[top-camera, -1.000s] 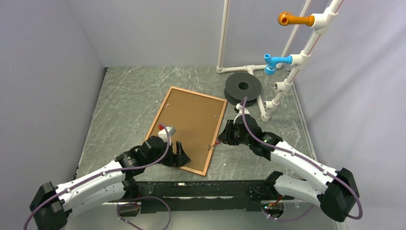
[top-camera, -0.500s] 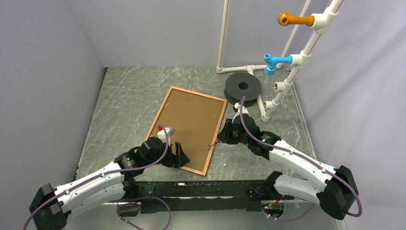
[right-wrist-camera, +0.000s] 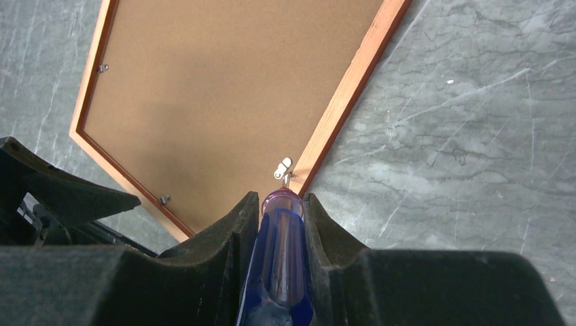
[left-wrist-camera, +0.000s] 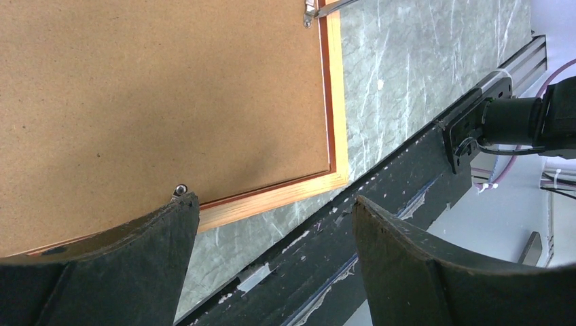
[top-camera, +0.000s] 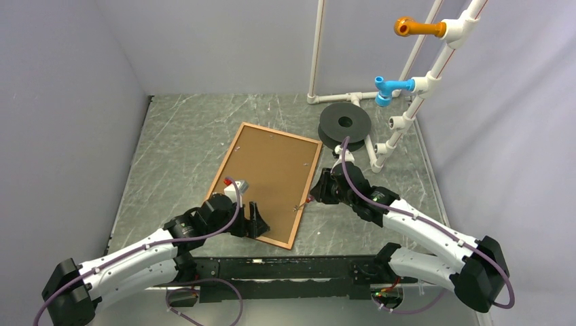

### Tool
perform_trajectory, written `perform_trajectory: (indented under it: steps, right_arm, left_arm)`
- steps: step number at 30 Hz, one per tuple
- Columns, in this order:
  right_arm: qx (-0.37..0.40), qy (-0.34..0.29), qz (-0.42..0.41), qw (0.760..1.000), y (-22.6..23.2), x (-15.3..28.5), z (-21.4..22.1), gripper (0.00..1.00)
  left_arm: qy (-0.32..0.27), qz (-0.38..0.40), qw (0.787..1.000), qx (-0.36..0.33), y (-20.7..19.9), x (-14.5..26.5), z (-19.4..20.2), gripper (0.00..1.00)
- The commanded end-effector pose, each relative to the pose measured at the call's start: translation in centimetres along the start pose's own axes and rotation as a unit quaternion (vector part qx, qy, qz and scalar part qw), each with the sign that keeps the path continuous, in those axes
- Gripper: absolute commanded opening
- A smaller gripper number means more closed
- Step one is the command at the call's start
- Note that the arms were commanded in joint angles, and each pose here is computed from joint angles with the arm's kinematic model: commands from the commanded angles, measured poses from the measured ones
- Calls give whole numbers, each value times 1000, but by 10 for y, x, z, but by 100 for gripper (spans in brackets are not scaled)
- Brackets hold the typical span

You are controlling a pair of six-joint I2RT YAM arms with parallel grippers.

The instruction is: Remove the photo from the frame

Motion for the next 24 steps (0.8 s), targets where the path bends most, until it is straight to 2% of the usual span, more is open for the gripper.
perform_trajectory:
  steps: [1, 11, 17, 24]
  right_arm:
    - [9, -9, 17, 1000, -4, -6, -1, 0]
    - [7, -34, -13, 999, 7, -10, -14, 0]
    - [-4, -62, -54, 997, 12, 0, -16, 0]
    - [3, -100, -15, 995, 5, 25, -30, 0]
  left_arm:
    - [-11, 23, 1000, -6, -11, 3, -8, 86]
    - [-4, 22, 999, -22, -9, 5, -7, 86]
    - [9, 24, 995, -98, -17, 11, -15, 85]
    - [54, 52, 980, -184, -31, 3, -21, 81]
Point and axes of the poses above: each gripper's point midway between its finger pads, its own x axis back along the fingers, its own y axis along the line the jaws close on, z = x × y, the point moved 9 cm from there along x, back along the fingers, and after that the axes turned 9 degrees about x, right-handed, at the moved point
